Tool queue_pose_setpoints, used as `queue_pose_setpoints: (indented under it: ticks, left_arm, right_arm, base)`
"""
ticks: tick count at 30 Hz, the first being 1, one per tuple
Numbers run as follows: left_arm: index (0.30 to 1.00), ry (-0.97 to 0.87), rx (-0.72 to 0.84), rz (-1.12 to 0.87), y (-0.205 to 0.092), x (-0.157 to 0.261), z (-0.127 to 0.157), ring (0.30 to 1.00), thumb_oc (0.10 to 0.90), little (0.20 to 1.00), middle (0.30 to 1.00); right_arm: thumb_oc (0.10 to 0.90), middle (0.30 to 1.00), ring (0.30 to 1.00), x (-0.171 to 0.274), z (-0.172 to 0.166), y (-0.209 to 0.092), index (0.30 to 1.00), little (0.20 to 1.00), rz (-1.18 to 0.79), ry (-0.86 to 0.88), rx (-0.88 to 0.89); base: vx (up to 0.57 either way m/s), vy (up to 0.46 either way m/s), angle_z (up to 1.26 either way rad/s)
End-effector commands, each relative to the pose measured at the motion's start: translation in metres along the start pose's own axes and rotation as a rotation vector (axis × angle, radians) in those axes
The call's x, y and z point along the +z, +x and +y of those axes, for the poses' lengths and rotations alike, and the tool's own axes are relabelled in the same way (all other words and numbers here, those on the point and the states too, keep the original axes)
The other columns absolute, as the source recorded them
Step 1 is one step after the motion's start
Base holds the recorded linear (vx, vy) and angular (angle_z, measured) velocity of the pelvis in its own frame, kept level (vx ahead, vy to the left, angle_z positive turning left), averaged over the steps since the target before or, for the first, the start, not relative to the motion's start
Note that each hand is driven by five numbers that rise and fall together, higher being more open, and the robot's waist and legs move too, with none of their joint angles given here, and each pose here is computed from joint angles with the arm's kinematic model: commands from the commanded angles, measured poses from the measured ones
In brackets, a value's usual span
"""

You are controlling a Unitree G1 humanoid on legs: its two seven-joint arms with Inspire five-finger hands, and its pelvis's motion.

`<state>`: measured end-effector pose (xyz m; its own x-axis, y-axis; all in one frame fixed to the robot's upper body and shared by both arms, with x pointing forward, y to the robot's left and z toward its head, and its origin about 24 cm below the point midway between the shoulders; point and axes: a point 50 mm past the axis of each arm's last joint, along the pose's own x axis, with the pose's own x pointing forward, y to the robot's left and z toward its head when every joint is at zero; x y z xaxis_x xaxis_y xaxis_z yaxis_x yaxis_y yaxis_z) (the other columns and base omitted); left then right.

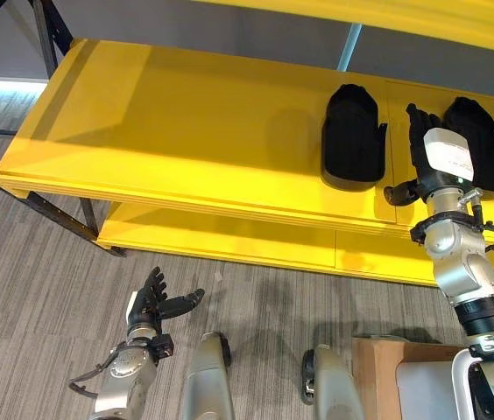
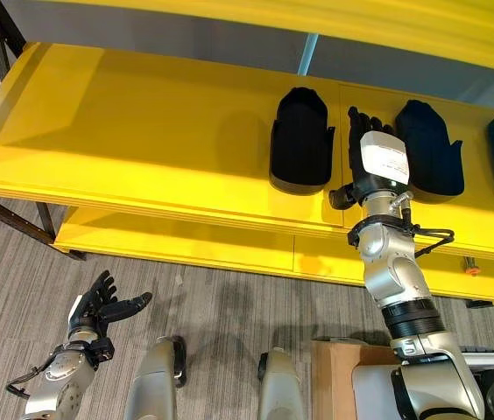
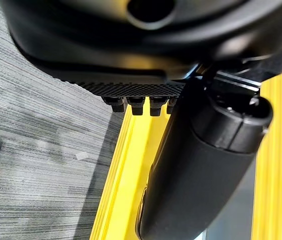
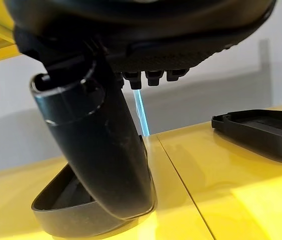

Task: Move parts from the plastic box to the shelf.

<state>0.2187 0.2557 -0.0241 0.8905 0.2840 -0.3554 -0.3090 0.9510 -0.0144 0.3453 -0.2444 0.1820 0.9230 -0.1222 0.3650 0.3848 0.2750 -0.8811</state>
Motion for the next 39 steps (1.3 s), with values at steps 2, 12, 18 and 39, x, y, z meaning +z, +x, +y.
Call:
queue_pose_setpoints:
  ticks: [2,12,18,39]
  left_arm:
    - [1.000,0.063,-0.026,-0.154,-0.002,0.024,-0.002,1.000,0.900,1.000,1.000]
    - [1.000,0.060,-0.014,-0.156,-0.001,0.025,-0.001,1.000,0.900,1.000,1.000]
    - [1.000,0.061,-0.012,-0.156,-0.001,0.025,-0.001,1.000,0.900,1.000,1.000]
    - [1.000,0.068,0.007,-0.166,0.000,0.028,0.004,1.000,0.900,1.000,1.000]
  right_arm:
    - [0.900,1.000,1.000,0.020,-0.048,0.026,1.000,1.000,-0.066,0.011,-0.232]
    - [0.900,1.000,1.000,0.028,-0.035,0.026,1.000,1.000,-0.078,0.068,-0.180]
    - [0.900,1.000,1.000,0.032,-0.031,0.027,1.000,1.000,-0.085,0.090,-0.166]
    - [0.900,1.000,1.000,0.038,-0.029,0.036,1.000,1.000,-0.086,0.120,-0.140]
  base:
    - [0.00,0.000,0.00]
    - [0.00,0.000,0.00]
    - [0.00,0.000,0.00]
    - [0.00,0.000,0.00]
